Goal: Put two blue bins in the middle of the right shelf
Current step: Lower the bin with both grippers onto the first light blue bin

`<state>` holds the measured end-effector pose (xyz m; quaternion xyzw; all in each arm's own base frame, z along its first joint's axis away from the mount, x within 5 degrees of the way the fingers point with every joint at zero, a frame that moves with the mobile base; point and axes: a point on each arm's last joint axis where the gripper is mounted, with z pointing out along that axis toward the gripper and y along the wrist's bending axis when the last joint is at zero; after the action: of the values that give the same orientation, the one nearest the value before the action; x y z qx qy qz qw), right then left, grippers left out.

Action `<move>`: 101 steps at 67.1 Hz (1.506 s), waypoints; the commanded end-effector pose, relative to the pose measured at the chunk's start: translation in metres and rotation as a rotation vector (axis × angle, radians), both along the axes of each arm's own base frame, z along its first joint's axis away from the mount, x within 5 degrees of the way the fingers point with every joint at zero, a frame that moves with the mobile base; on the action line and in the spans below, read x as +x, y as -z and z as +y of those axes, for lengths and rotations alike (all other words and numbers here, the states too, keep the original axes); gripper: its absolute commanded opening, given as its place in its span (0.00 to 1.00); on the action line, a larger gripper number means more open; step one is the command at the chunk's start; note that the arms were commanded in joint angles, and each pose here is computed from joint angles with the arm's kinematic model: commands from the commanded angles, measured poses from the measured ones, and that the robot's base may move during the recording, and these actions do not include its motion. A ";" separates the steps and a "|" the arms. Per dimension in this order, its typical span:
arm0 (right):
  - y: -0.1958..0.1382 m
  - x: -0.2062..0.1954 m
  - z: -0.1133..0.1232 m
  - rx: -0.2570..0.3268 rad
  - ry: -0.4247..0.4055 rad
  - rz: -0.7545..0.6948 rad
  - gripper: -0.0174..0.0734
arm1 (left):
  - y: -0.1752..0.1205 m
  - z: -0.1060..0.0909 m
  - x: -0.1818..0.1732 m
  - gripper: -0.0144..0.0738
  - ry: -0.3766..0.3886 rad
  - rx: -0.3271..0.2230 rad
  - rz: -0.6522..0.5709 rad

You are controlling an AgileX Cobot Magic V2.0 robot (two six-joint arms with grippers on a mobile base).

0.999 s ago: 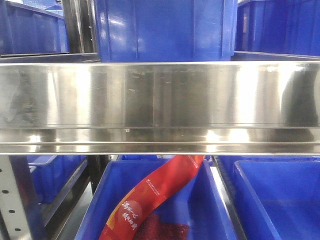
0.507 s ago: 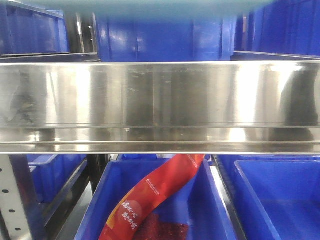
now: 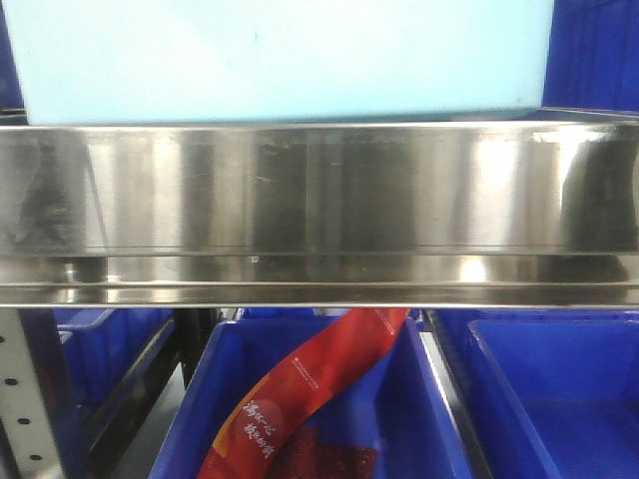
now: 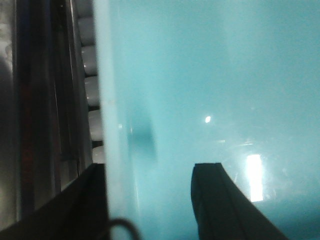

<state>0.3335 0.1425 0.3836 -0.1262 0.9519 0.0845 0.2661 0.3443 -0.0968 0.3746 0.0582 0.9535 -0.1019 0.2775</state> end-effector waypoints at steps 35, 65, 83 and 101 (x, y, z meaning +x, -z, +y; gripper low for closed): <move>-0.055 -0.030 -0.022 0.017 0.032 -0.216 0.80 | -0.058 0.007 -0.048 0.84 0.035 -0.069 -0.147; -0.096 -0.108 -0.056 0.091 0.039 -0.467 0.01 | -0.125 0.040 -0.143 0.06 0.002 -0.045 -0.456; -0.037 -0.151 -0.074 0.092 0.021 -0.552 0.01 | -0.086 0.058 -0.190 0.04 -0.023 -0.021 -0.605; 0.022 -0.202 -0.093 0.158 -0.006 -0.723 0.01 | -0.015 0.071 -0.236 0.04 -0.026 -0.024 -0.786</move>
<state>0.1436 0.0552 0.3707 -0.1262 0.8126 0.1076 0.5588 0.1196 -0.0286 0.4048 0.0740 0.7972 -0.0811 0.5937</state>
